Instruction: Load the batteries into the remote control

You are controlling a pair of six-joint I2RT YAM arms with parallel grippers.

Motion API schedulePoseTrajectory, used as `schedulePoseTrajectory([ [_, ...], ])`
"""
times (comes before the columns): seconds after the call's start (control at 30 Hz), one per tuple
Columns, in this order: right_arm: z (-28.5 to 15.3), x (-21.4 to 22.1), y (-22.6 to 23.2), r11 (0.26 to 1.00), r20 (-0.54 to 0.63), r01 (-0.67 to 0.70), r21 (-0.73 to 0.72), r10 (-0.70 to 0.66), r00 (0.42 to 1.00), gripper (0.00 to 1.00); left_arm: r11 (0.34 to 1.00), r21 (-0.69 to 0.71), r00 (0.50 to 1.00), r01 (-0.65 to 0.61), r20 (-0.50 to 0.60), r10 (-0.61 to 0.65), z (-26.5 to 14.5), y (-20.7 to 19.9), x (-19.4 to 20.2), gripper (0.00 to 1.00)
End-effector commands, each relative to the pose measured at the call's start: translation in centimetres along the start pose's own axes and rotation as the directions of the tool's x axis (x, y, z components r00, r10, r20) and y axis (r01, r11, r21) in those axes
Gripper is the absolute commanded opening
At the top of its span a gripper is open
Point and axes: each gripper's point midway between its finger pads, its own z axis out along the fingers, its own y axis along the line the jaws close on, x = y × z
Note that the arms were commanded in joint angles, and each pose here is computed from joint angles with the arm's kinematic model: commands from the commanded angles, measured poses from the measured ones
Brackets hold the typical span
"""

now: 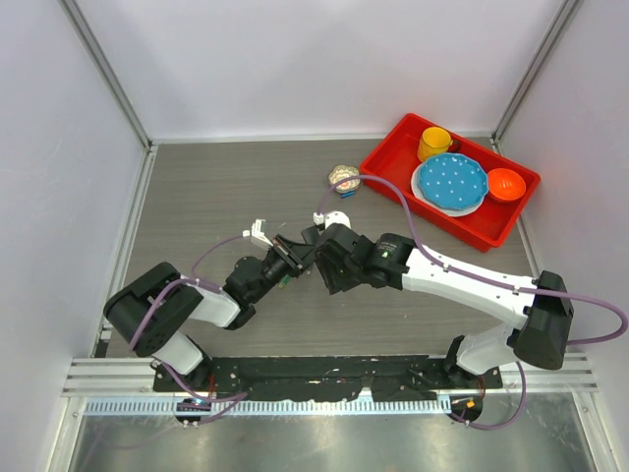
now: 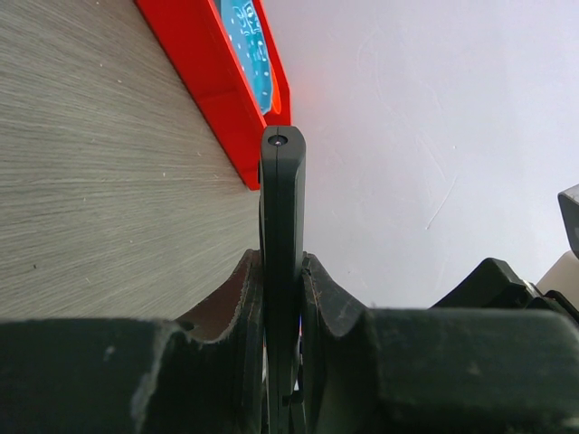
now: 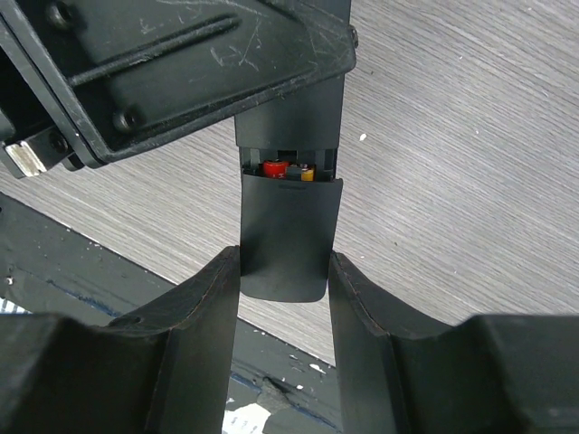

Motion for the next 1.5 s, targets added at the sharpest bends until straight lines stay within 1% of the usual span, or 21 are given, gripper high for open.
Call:
schedulePoseTrajectory([
  [0.0,0.0,-1.0,0.6,1.0,0.041,-0.02,-0.011,0.021,0.999,0.22,0.961,0.275,0.995,-0.004,0.096,-0.024,-0.9,-7.5,-2.3,0.0],
  [0.57,0.6,-0.1,0.0,1.0,0.024,-0.018,0.014,0.018,1.0,0.22,0.955,0.297,0.995,0.002,0.092,-0.03,-1.3,-8.3,-2.2,0.0],
  [0.93,0.5,0.0,0.0,1.0,0.024,-0.017,0.003,0.016,1.0,0.22,0.952,0.305,0.996,0.011,0.076,-0.036,-1.4,-8.5,-2.0,0.0],
  [1.13,0.4,-0.1,0.3,1.0,0.025,-0.012,-0.01,0.012,1.0,0.22,0.952,0.306,0.997,0.016,0.072,-0.04,-1.2,-8.6,-2.0,0.0],
  [1.17,0.4,-0.1,0.3,1.0,0.025,-0.01,-0.01,0.011,1.0,0.22,0.95,0.311,0.998,0.017,0.045,-0.032,-1.3,-8.6,-1.4,0.0],
  [1.27,0.3,-0.2,0.3,1.0,0.026,-0.011,-0.011,0.011,1.0,0.23,0.951,0.309,0.998,0.017,0.046,-0.032,-1.3,-8.6,-1.4,0.0],
  [1.47,0.2,-0.5,0.4,1.0,0.033,-0.012,-0.011,0.013,0.999,0.26,0.952,0.305,0.999,0.017,0.039,-0.03,-1.3,-8.4,-1.3,0.0],
])
